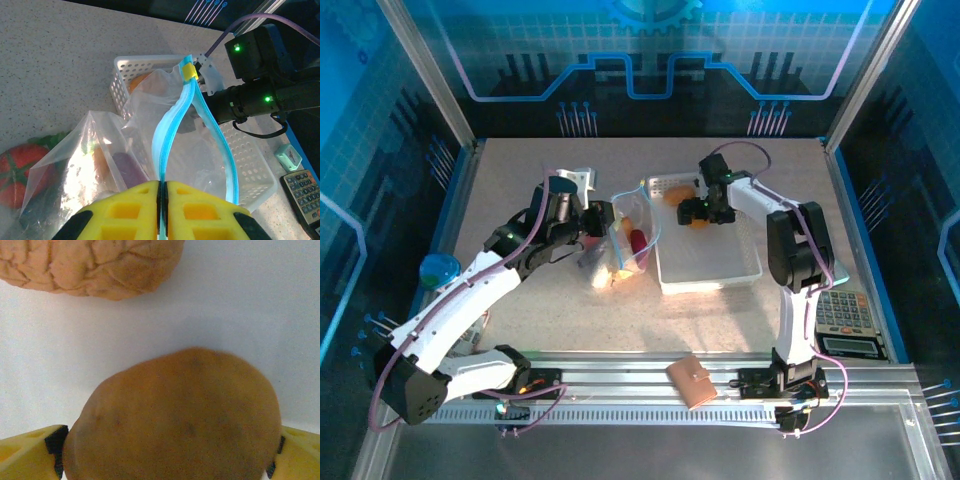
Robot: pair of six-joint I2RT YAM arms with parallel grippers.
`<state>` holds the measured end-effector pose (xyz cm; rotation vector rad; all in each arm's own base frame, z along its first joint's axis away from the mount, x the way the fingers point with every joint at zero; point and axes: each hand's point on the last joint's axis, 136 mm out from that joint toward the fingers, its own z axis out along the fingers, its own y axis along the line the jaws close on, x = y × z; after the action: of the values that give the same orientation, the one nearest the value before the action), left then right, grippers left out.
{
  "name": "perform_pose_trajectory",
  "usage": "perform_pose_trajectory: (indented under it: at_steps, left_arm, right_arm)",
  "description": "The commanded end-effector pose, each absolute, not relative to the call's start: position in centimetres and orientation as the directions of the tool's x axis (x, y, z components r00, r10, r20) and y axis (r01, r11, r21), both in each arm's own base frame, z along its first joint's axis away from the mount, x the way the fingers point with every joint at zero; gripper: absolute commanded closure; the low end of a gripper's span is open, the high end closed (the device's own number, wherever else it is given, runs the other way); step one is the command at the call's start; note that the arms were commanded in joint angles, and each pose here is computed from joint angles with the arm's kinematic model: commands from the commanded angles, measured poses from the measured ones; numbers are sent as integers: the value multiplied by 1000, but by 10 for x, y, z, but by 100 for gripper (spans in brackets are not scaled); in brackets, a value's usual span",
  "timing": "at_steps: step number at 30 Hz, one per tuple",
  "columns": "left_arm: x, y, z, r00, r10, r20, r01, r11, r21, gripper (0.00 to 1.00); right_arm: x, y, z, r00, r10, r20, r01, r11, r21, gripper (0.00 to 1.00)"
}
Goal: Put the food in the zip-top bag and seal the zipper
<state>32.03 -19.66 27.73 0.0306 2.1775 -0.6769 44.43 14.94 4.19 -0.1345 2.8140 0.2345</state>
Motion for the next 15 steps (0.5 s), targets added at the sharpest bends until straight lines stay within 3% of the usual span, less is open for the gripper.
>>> perform_pose_trajectory:
  at_steps: [1,5,15]
  left_arm:
    - [320,-190,284,-634,-211,-744,245,858,-452,87]
    - [320,-191,284,-633,-211,-745,247,857,-452,87]
    - [319,-188,282,-635,-212,-743,241,860,-451,87]
  right_arm:
    - [448,157,46,-947,-60,-316,-115,981,158,6]
    - [449,158,49,-940,-62,-335,-121,980,160,16]
    - [461,160,46,-938,-55,-342,-115,981,158,14]
